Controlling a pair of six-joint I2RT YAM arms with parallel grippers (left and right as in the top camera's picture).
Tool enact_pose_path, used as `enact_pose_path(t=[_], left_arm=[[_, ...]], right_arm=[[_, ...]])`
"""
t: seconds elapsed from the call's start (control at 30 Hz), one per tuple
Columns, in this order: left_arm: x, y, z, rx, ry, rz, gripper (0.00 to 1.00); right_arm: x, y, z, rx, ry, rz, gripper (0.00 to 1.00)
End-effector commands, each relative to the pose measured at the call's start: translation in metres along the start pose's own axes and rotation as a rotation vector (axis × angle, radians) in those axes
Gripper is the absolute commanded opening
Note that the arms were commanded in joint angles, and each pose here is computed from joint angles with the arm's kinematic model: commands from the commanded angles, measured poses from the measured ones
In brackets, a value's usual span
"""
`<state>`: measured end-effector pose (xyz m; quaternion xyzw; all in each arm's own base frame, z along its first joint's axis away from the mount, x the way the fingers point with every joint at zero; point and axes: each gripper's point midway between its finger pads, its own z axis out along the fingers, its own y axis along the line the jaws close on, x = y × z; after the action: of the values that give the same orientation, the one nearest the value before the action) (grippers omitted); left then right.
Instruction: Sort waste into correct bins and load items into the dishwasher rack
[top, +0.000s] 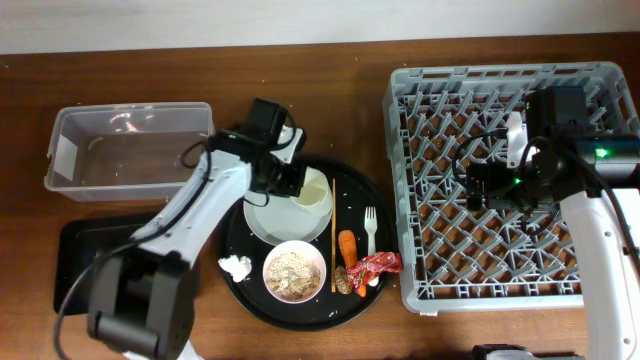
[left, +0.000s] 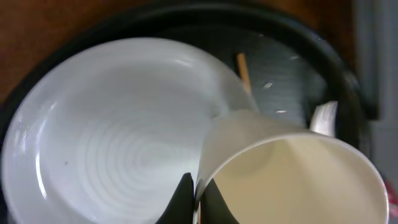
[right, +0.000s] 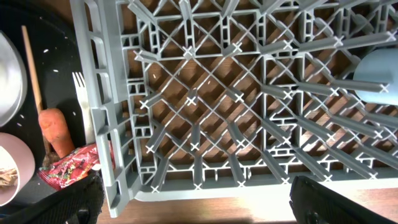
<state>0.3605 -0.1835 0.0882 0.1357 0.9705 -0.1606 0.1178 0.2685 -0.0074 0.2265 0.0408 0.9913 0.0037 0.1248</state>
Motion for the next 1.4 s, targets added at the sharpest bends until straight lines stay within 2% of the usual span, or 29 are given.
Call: enact_pose_path(t=[0.0,0.1,0.27,0.47,0.53,0.83,1.07,1.37], left_arm=[[-0.032,-0.033,-0.079,0.149,-0.196,0.038,0.01],[-0.034,-0.049,-0.115,0.293,-0.258,0.046,0.01],[-0.028,-0.09,-0.166,0.697,-0.283,0.089,0.0],[-0.015,-0.125,-0.21,1.032,-0.27,0.186,0.01],[-0.012,-0.132,-0.224,1.115,-0.272,0.226,0.0],[-0.012,-0.136,-0.225,1.124,-0.277,0.248,0.0],[-0.019,-0.147,-0.223,1.108,-0.28,0.259,0.0],[-0.026,-0.161,-0.223,1.1,-0.273,0.247,0.0]], right_arm=[[-0.004,0.019,-0.006,-0.105,-0.029,-0.047,0.98],[-0.007,0.046,-0.011,-0.262,-0.054,-0.116,0.98],[-0.014,0.106,-0.042,-0.646,-0.154,-0.289,0.98],[-0.012,0.155,-0.101,-1.08,-0.303,-0.45,0.98],[-0.011,0.159,-0.11,-1.133,-0.321,-0.463,0.98],[-0.009,0.171,-0.147,-1.353,-0.384,-0.493,0.98],[0.001,0.186,-0.153,-1.403,-0.364,-0.55,1.0],[0.006,0.199,-0.149,-1.422,-0.325,-0.585,0.88]])
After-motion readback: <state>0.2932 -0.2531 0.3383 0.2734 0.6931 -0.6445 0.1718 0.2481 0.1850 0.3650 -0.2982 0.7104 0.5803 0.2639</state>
